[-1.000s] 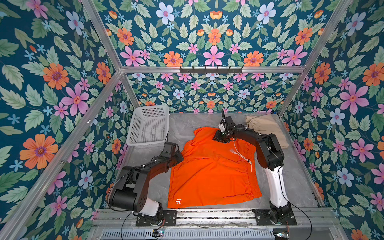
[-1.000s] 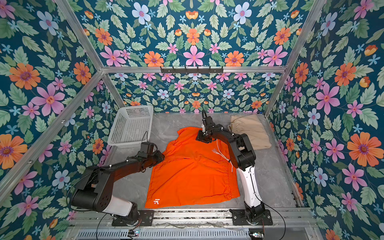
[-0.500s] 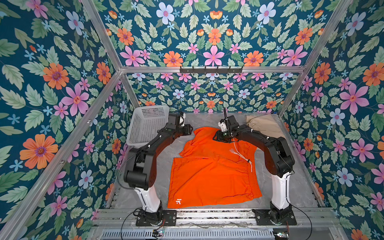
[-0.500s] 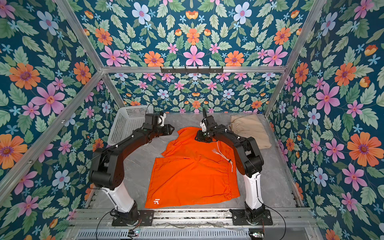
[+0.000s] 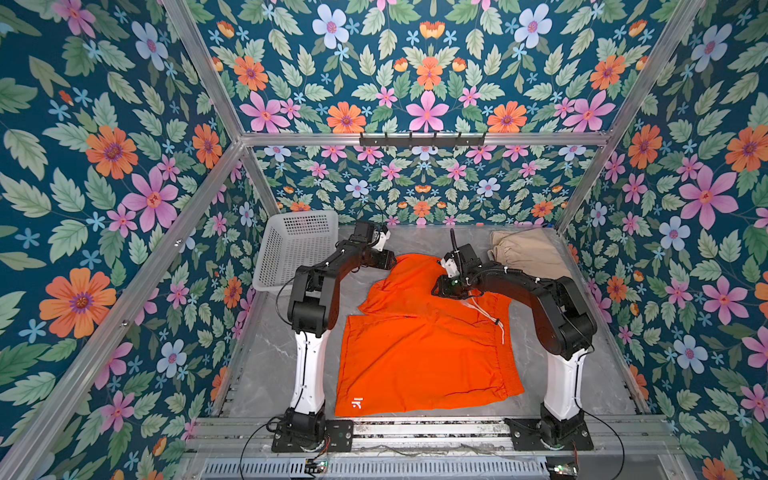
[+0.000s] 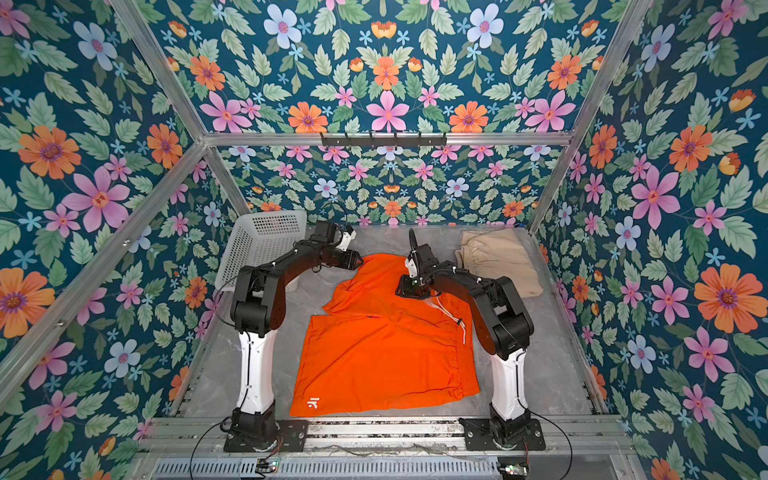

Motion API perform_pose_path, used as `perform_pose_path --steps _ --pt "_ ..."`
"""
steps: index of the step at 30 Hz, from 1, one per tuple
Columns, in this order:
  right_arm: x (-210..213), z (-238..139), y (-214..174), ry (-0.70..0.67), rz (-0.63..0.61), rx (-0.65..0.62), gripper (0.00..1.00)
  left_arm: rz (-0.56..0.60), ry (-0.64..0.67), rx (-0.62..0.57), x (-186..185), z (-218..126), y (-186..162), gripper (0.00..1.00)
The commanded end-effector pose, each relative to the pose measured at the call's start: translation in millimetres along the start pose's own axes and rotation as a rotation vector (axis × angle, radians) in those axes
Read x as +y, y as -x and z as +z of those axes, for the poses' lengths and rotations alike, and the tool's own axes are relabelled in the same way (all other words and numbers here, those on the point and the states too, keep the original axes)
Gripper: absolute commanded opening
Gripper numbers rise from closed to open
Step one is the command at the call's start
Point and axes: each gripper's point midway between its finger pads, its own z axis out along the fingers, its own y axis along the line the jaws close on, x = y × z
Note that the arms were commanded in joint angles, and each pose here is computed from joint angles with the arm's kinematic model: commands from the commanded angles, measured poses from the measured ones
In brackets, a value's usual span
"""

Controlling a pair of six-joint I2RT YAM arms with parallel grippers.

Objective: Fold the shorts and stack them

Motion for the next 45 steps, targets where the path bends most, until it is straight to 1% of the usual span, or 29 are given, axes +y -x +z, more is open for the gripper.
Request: perform_pose_path --steps 1,3,5,6,7,8,10,11,16,18,20,23,24,25,26,28,29,31,34,36,38,41,43,45 --pt "6.4 -1.5 3.8 0.032 0.002 -0.020 0.43 0.014 0.004 -0.001 4.2 8.3 1.2 0.61" --pt "5.7 -0.5 2.5 0.034 0.003 -0.018 0.43 0.001 -0.007 -0.001 5.5 16.0 0.7 0.53" --pt "5.0 0.4 0.6 0.035 0.008 -0.013 0.43 -0.010 -0.024 0.001 4.3 22.0 0.3 0.41" --pt "4.9 0.6 -0.4 0.035 0.008 -0.011 0.43 -0.012 -0.033 0.001 4.1 24.4 0.1 0.35" --pt "4.8 0.9 -1.1 0.036 0.009 -0.009 0.43 -0.011 -0.038 -0.002 3.5 24.9 2.1 0.26" --pt "3.7 1.4 -2.3 0.034 0.010 -0.006 0.43 -0.008 -0.034 -0.009 3.7 23.3 6.0 0.17" --pt "0.8 2.5 -5.2 0.024 0.016 0.003 0.43 0.006 0.001 -0.031 6.7 15.4 16.8 0.02" --pt "-1.2 3.8 -7.6 0.016 0.020 0.011 0.43 0.025 0.033 -0.051 9.2 7.7 25.4 0.00" --pt "-8.5 7.5 -17.7 0.000 0.046 0.033 0.43 0.150 0.240 -0.183 25.3 -45.2 72.0 0.00" --pt "-7.9 10.2 -19.1 0.011 0.056 0.037 0.43 0.200 0.289 -0.222 29.2 -56.8 82.8 0.00" --pt "-5.9 14.1 -19.3 0.023 0.064 0.040 0.43 0.238 0.314 -0.227 33.8 -55.5 87.0 0.00" --pt "0.1 19.3 -15.1 0.035 0.061 0.036 0.43 0.244 0.327 -0.180 45.1 -33.5 82.3 0.00" --pt "2.5 19.9 -11.7 0.039 0.059 0.030 0.43 0.241 0.333 -0.169 49.3 -27.0 81.1 0.05" --pt "5.2 19.9 -8.0 0.044 0.058 0.024 0.43 0.234 0.346 -0.155 54.2 -20.6 79.7 0.13" --pt "7.4 20.0 -3.4 0.047 0.059 0.017 0.43 0.226 0.360 -0.145 58.0 -17.6 79.8 0.26" --pt "13.9 14.5 8.0 0.049 0.047 -0.005 0.44 0.198 0.392 -0.144 62.8 -23.5 85.9 0.44" --pt "18.2 9.5 14.1 0.050 0.037 -0.016 0.45 0.184 0.411 -0.155 63.2 -31.4 90.1 0.49" --pt "27.4 -4.4 27.3 0.047 0.010 -0.050 0.48 0.166 0.428 -0.177 59.2 -51.4 96.2 0.54" --pt "39.1 -30.9 41.8 0.036 -0.032 -0.103 0.49 0.133 0.420 -0.202 44.2 -87.1 96.6 0.56" --pt "43.1 -46.7 44.2 0.023 -0.055 -0.126 0.48 0.088 0.387 -0.196 31.6 -105.8 84.9 0.56" --pt "43.0 -58.0 39.8 0.010 -0.067 -0.128 0.49 0.013 0.301 -0.181 12.8 -117.9 61.8 0.54" --pt "31.0 -60.2 24.5 -0.018 -0.047 -0.106 0.48 -0.095 0.135 -0.137 -18.4 -115.4 7.6 0.51" --pt "19.9 -57.4 14.9 -0.036 -0.023 -0.093 0.48 -0.163 0.094 -0.129 -25.4 -114.1 -24.1 0.50" --pt "8.7 -53.3 8.6 -0.035 0.016 -0.086 0.48 -0.202 0.073 -0.117 -27.4 -109.0 -52.1 0.50"
